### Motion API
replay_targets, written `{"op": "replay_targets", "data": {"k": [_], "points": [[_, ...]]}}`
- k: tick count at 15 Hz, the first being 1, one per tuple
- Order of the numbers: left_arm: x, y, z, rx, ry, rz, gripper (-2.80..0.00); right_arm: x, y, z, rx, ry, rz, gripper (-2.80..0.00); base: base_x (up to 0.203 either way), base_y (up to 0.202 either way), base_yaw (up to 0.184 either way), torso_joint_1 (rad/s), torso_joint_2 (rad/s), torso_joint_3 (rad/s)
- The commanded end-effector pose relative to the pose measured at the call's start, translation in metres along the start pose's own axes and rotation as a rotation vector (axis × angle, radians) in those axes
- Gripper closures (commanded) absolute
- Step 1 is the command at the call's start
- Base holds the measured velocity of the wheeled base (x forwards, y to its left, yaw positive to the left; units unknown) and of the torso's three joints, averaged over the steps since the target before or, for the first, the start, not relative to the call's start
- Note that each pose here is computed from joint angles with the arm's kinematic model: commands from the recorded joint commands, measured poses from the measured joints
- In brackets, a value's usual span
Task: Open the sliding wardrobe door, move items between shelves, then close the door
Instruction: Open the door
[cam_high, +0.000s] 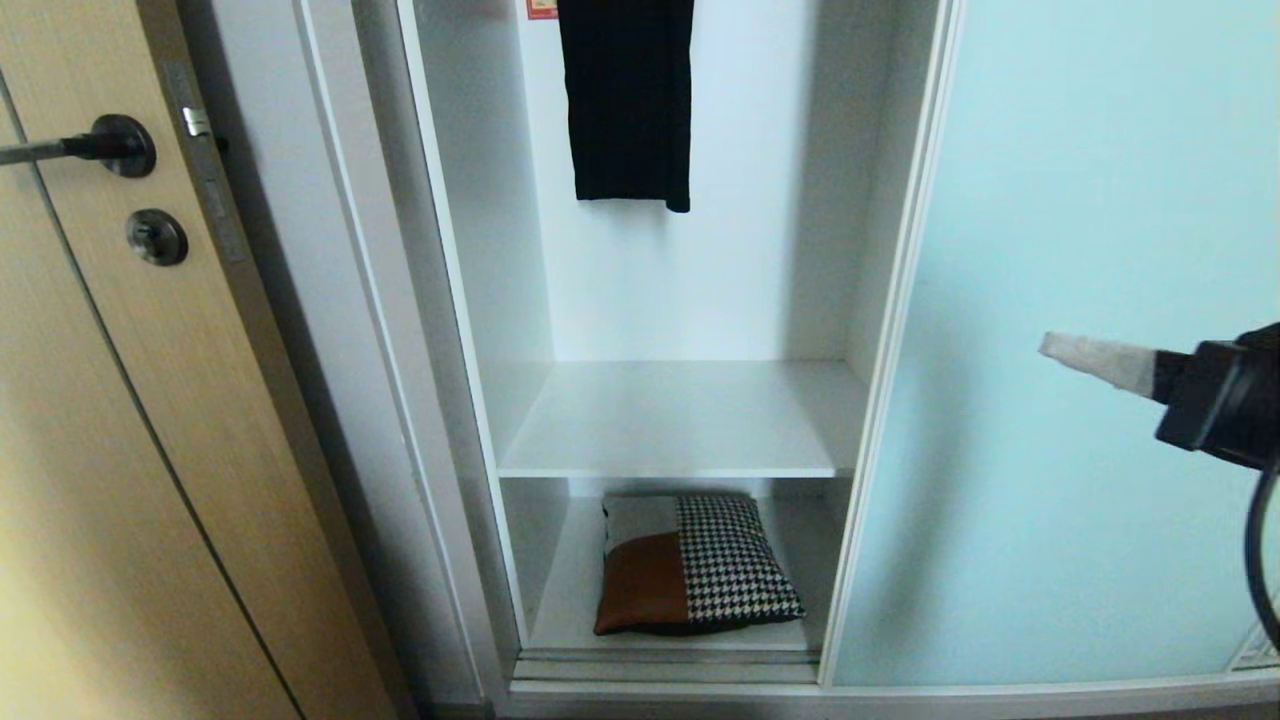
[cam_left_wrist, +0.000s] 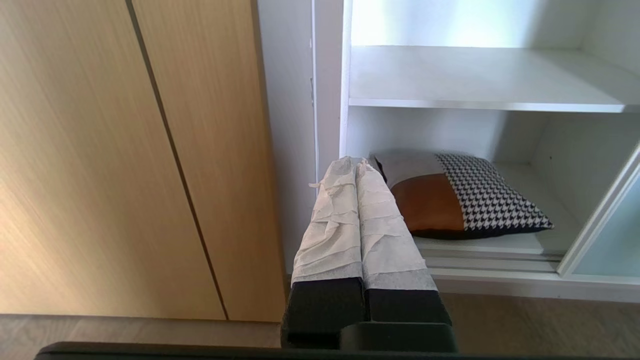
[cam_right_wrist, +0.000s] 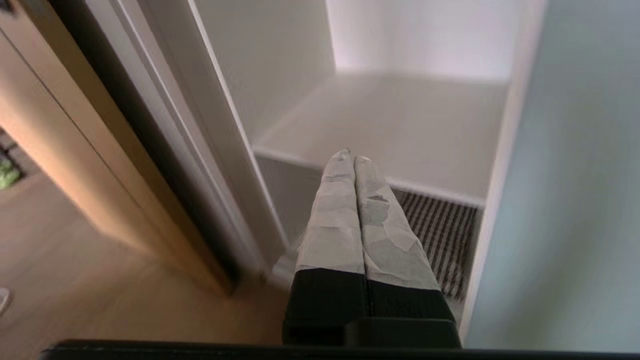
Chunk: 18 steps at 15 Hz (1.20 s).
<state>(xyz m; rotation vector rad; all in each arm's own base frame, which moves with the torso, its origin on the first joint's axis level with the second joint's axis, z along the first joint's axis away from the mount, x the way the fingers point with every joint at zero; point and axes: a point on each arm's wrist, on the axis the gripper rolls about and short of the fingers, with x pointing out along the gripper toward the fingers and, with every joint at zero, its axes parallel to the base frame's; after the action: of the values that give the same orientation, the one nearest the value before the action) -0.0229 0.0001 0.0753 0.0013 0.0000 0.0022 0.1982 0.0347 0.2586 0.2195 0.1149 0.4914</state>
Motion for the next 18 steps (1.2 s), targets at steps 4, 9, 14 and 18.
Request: {"op": "replay_targets", "data": {"k": [4, 9, 14, 18], "points": [[0.0, 0.0, 0.0, 0.0, 0.003, 0.001, 0.0, 0.07, -0.026, -0.017, 0.019, 0.062, 0.003, 0.0, 0.0, 0.0, 0.0, 0.0, 0.0, 0.0], [0.0, 0.0, 0.0, 0.0, 0.003, 0.001, 0.0, 0.107, -0.041, -0.038, 0.037, 0.123, -0.003, 0.0, 0.0, 0.0, 0.0, 0.0, 0.0, 0.0], [0.0, 0.0, 0.0, 0.0, 0.003, 0.001, 0.0, 0.15, -0.051, -0.045, 0.037, 0.121, -0.086, 0.0, 0.0, 0.0, 0.0, 0.0, 0.0, 0.0], [0.0, 0.0, 0.0, 0.0, 0.003, 0.001, 0.0, 0.177, -0.062, -0.06, 0.031, 0.095, -0.137, 0.0, 0.0, 0.0, 0.0, 0.0, 0.0, 0.0]]}}
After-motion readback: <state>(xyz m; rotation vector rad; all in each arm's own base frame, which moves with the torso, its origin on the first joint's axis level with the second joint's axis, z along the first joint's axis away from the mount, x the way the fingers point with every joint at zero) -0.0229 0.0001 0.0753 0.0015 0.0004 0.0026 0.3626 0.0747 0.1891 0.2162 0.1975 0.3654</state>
